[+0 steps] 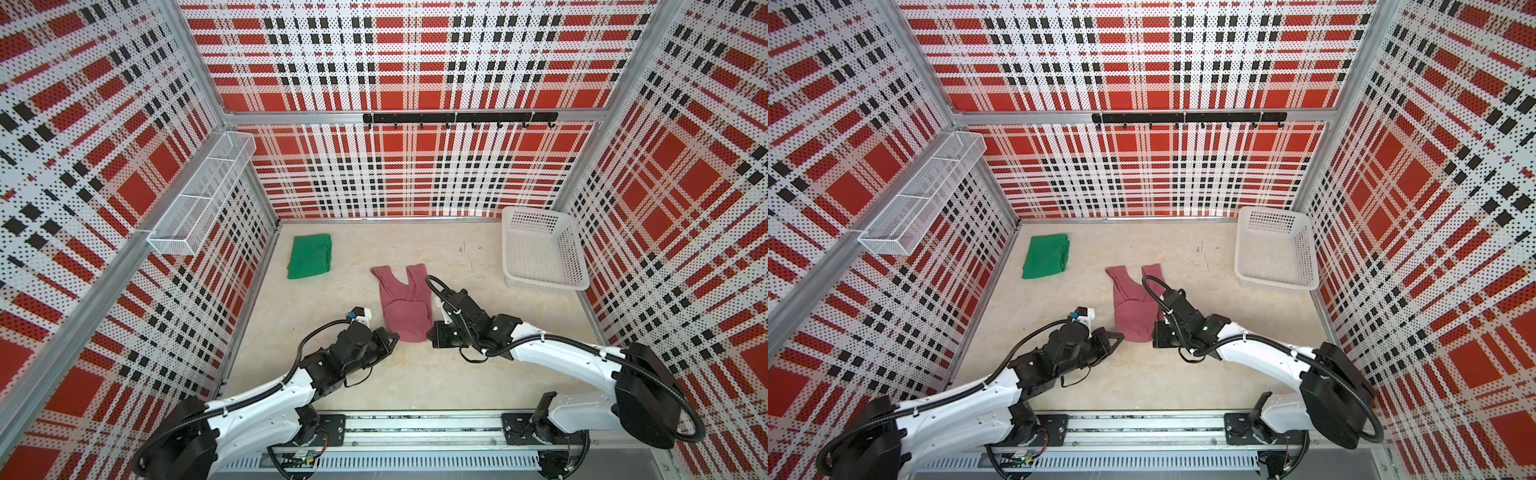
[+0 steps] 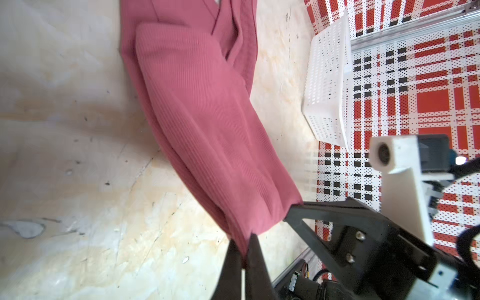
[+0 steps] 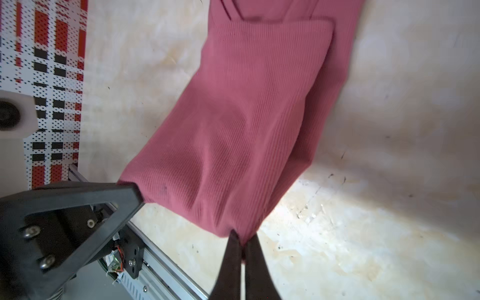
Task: Fold and stack the tank tops
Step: 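Fold the near end away from the robot over the strap end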
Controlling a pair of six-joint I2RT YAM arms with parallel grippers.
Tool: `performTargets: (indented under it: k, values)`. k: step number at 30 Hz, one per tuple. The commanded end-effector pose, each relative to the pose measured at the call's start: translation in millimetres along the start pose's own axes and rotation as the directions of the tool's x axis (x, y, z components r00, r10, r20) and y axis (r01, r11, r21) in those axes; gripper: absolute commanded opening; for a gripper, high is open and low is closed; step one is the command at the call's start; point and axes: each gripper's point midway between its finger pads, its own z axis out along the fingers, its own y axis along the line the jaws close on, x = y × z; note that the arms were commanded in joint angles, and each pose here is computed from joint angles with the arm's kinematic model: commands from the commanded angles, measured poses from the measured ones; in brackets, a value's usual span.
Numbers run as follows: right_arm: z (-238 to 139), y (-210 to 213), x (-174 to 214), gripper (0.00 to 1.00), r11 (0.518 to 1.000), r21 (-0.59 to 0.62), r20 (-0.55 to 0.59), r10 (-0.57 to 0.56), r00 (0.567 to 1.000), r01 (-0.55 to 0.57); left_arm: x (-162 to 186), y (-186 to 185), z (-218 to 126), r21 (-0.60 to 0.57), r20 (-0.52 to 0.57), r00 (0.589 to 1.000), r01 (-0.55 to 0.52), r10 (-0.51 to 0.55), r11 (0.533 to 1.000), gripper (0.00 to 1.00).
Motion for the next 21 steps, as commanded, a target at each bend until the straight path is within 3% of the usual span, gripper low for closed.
performTargets:
  k: [1, 13, 21]
  values:
    - [-15, 0, -15, 0.0, 0.996, 0.062, 0.037, -0.071, 0.997, 0.069, -19, 1, -8, -0.091, 0.052, 0.995, -0.075, 0.08, 0.993, 0.0]
    - [-10, 10, -82, 0.0, 0.981, 0.092, 0.131, -0.184, 0.974, 0.172, -87, -16, 3, -0.088, 0.127, 0.977, -0.162, 0.173, 0.983, 0.0]
    - [15, 4, -131, 0.0, 0.973, 0.085, 0.158, -0.226, 0.961, 0.215, -123, -16, 20, -0.086, 0.161, 0.965, -0.196, 0.208, 0.977, 0.0]
